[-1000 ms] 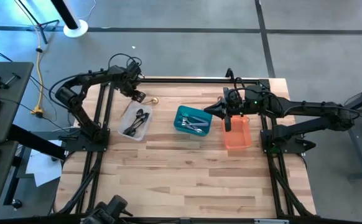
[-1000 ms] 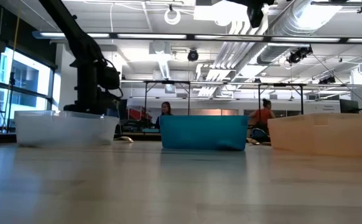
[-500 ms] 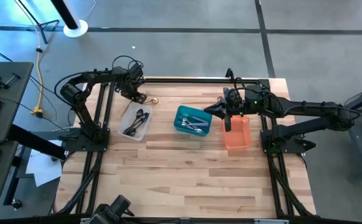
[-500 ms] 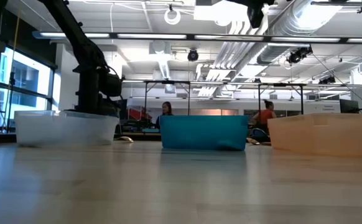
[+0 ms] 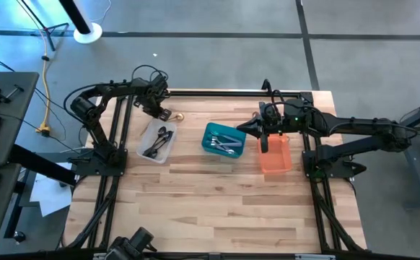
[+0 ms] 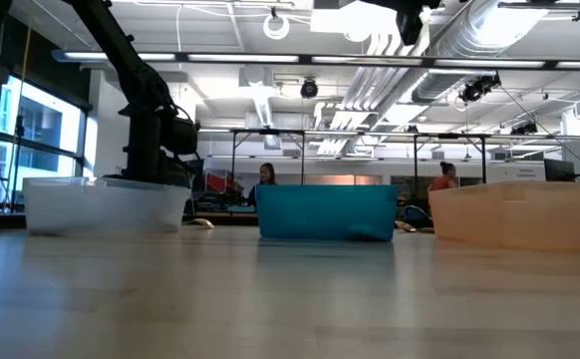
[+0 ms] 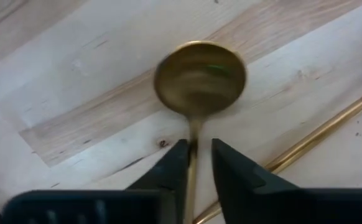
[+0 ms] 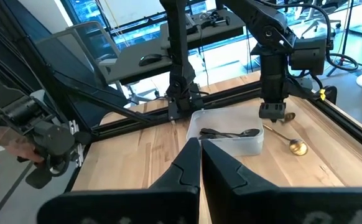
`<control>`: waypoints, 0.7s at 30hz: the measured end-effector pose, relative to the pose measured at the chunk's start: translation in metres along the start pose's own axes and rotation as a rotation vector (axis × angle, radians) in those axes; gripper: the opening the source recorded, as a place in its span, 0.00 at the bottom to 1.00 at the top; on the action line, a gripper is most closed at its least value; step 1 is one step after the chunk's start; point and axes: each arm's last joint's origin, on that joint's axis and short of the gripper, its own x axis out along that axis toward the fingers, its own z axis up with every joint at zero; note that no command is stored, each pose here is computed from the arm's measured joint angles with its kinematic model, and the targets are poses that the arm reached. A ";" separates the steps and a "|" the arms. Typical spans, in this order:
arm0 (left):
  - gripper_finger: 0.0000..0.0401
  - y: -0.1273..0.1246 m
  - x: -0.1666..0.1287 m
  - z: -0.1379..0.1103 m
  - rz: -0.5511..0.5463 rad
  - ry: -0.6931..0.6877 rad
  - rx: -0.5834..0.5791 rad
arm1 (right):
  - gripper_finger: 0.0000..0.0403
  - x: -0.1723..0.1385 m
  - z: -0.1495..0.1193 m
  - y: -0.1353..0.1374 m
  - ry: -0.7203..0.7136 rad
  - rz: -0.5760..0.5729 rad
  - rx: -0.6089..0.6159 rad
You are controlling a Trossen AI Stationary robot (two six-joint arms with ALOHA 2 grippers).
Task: Sort silverware by color (type)
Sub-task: Put the gold spoon into the orange bin
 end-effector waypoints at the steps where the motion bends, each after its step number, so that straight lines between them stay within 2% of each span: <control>1: 0.11 0.000 0.000 0.000 0.000 0.000 0.001 | 0.00 0.000 0.000 0.000 0.000 0.000 0.000; 4: 0.02 0.000 0.000 0.000 0.000 0.001 0.017 | 0.00 0.000 0.000 0.000 0.000 0.000 0.000; 21: 0.00 0.000 0.000 0.000 -0.027 0.000 0.020 | 0.00 0.000 -0.002 -0.001 0.020 -0.005 0.003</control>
